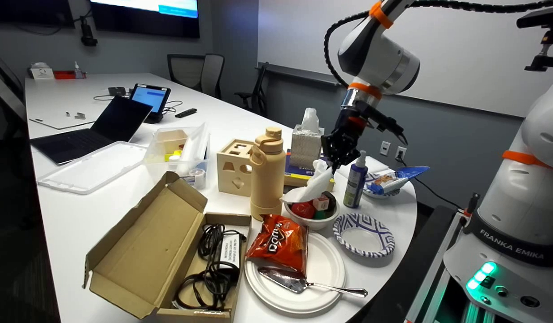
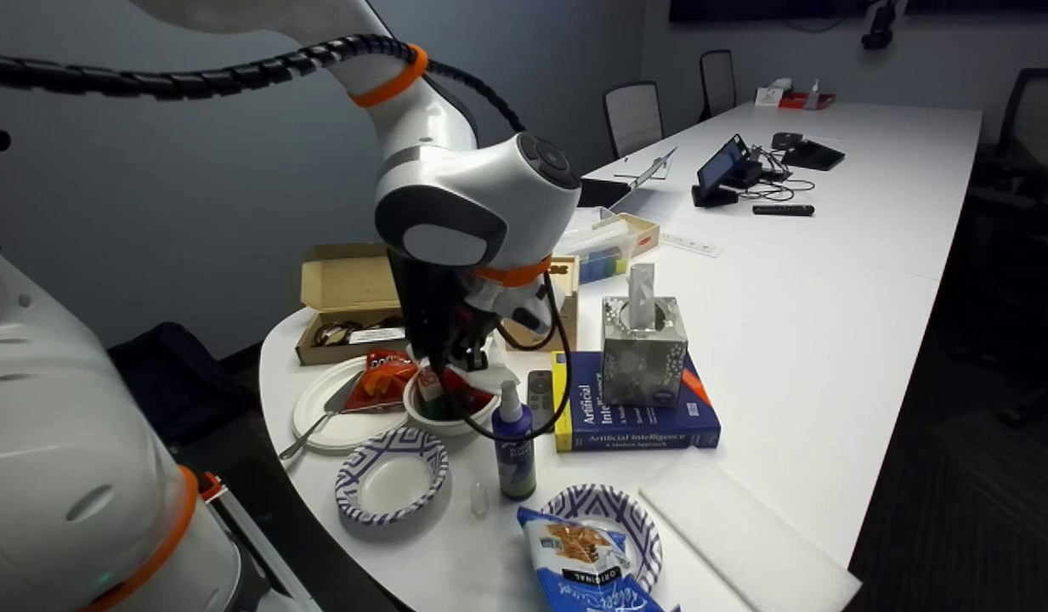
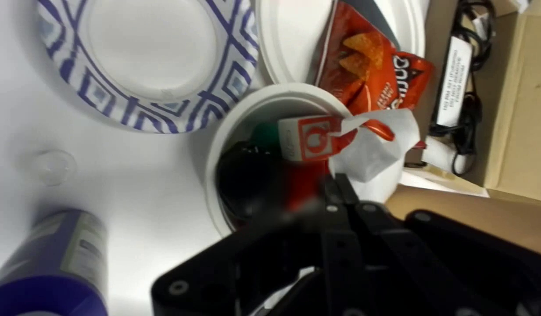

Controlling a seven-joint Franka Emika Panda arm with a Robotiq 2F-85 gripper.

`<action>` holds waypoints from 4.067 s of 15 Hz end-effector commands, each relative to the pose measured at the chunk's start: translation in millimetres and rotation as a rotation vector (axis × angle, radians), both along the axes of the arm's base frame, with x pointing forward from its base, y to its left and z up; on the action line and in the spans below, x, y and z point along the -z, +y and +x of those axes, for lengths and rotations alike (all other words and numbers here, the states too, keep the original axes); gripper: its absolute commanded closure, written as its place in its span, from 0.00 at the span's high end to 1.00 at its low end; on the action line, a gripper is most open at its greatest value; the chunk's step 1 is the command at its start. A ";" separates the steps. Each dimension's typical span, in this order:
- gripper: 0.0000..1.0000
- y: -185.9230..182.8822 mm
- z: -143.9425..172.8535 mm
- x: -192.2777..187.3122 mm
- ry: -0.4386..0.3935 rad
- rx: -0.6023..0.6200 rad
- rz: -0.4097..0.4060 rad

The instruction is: Fold the tissue on top of the bowl with blocks

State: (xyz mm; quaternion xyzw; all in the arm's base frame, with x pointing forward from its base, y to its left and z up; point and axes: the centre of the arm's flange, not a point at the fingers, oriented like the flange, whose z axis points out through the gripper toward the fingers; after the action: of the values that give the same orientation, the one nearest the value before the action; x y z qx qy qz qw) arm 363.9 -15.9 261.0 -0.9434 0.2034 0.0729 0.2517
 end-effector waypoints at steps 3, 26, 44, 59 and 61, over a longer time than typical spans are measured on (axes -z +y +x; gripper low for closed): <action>0.00 8.9 -39.8 -30.2 0.196 0.023 -0.230; 0.00 71.3 -21.8 4.0 -0.174 -0.646 -0.304; 0.00 105.8 -50.6 -22.9 -0.302 -1.198 -0.216; 0.00 121.9 -46.3 20.2 -0.239 -1.216 -0.171; 0.00 122.3 -48.2 25.5 -0.213 -1.211 -0.178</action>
State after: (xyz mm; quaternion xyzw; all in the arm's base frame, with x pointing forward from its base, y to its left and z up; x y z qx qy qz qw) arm 350.0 110.7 250.0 -0.9103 -0.3907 0.0891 0.1038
